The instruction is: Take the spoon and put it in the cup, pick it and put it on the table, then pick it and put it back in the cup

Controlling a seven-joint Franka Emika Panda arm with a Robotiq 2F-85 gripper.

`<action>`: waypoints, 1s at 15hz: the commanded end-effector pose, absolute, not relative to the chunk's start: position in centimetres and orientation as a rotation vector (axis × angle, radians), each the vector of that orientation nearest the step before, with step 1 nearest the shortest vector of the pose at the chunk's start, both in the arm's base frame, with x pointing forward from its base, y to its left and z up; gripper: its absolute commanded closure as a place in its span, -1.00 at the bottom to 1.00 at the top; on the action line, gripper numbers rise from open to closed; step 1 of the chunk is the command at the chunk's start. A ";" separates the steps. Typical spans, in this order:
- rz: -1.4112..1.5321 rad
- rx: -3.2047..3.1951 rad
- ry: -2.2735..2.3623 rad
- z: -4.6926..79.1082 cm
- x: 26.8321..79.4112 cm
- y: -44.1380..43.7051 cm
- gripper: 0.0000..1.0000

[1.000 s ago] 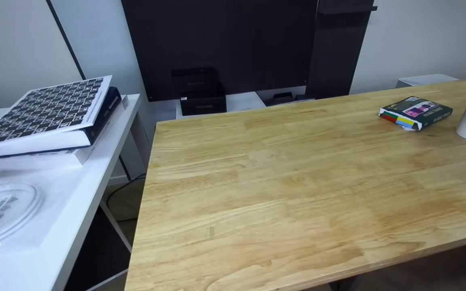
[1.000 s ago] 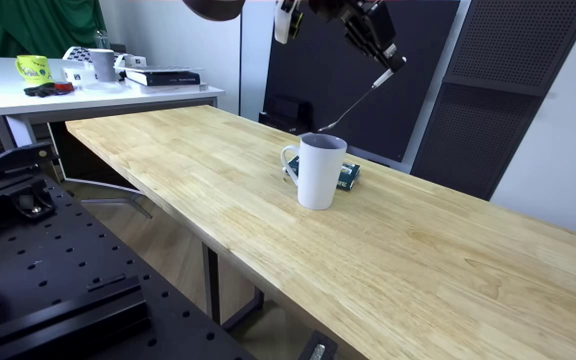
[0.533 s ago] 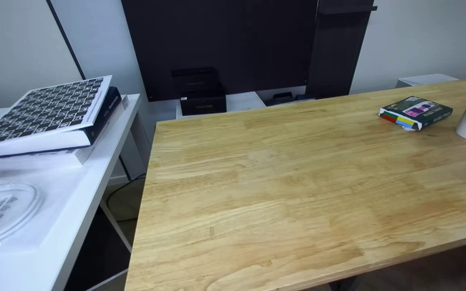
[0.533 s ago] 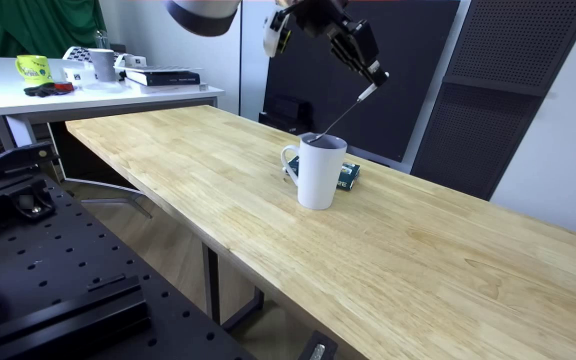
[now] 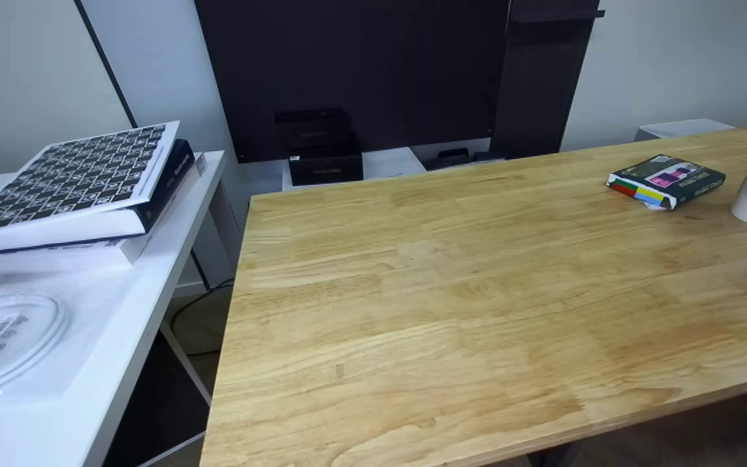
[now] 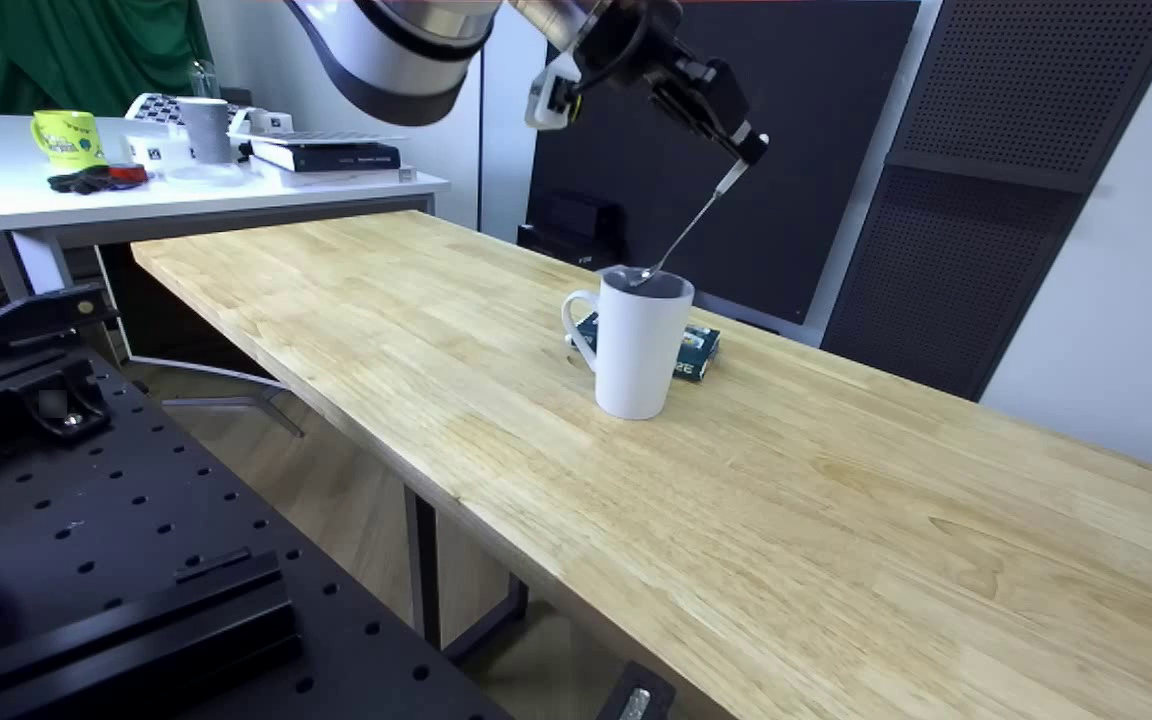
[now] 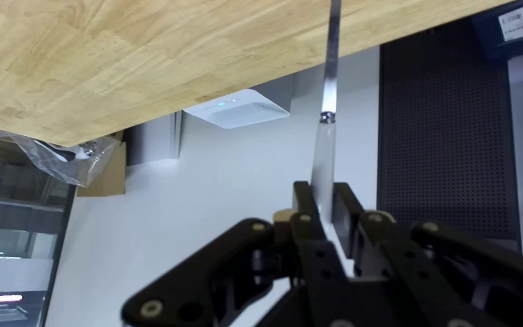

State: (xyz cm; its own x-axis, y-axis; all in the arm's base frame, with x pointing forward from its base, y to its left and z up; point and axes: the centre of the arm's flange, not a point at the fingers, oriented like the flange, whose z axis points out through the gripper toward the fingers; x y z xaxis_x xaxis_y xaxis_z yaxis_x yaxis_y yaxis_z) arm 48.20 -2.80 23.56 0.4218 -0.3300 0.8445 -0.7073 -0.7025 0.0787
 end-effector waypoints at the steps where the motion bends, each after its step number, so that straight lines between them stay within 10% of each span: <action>1: 1.337 2.219 -0.833 21.7 46.0 -3.3 0.92; 15: 1.267 2.249 -0.760 19.9 44.4 -1.9 0.92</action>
